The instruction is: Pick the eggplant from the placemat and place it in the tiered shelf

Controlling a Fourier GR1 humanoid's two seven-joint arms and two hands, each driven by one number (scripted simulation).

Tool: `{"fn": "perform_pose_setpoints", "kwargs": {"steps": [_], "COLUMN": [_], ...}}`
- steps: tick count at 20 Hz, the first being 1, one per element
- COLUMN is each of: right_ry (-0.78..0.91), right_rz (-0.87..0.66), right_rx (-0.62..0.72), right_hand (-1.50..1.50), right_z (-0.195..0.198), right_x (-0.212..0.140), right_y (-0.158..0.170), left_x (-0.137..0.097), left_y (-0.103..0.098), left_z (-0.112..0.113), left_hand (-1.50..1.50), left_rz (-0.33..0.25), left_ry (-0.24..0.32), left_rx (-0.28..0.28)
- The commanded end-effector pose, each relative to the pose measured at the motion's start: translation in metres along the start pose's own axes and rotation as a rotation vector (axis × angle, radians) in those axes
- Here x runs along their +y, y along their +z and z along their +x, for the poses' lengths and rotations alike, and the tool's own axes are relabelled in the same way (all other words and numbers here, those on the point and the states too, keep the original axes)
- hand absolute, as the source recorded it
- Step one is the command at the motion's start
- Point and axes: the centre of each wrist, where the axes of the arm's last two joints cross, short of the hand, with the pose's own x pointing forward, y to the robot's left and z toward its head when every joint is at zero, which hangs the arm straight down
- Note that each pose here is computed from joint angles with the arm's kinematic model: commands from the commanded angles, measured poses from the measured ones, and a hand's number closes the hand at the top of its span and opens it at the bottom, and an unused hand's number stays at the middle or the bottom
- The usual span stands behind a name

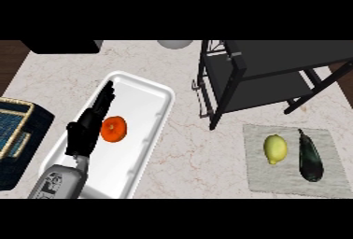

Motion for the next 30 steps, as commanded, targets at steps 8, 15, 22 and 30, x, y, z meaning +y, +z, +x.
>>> {"fn": "perform_pose_setpoints", "kwargs": {"steps": [8, 15, 22, 30], "right_ry": [0.326, 0.686, 0.789, 0.759], "right_rz": [0.259, 0.468, 0.512, 0.488], "right_rx": [0.114, 0.218, 0.279, 0.251], "right_hand": [-1.50, -1.50, -1.50, -1.50], "right_z": [0.126, 0.172, 0.194, 0.174], "right_x": [0.001, 0.024, 0.057, 0.092], "right_y": [-0.016, -0.013, 0.011, 0.035], "left_x": [0.001, -0.015, -0.011, 0.002], "left_y": [0.007, 0.003, -0.003, -0.010], "left_z": [-0.006, -0.007, -0.013, -0.012], "left_hand": [0.00, 0.00, 0.00, 0.00], "left_rz": [-0.023, -0.016, -0.024, -0.011], "left_ry": [-0.019, -0.013, 0.004, -0.001], "left_rx": [-0.010, -0.006, 0.000, 0.006]}}
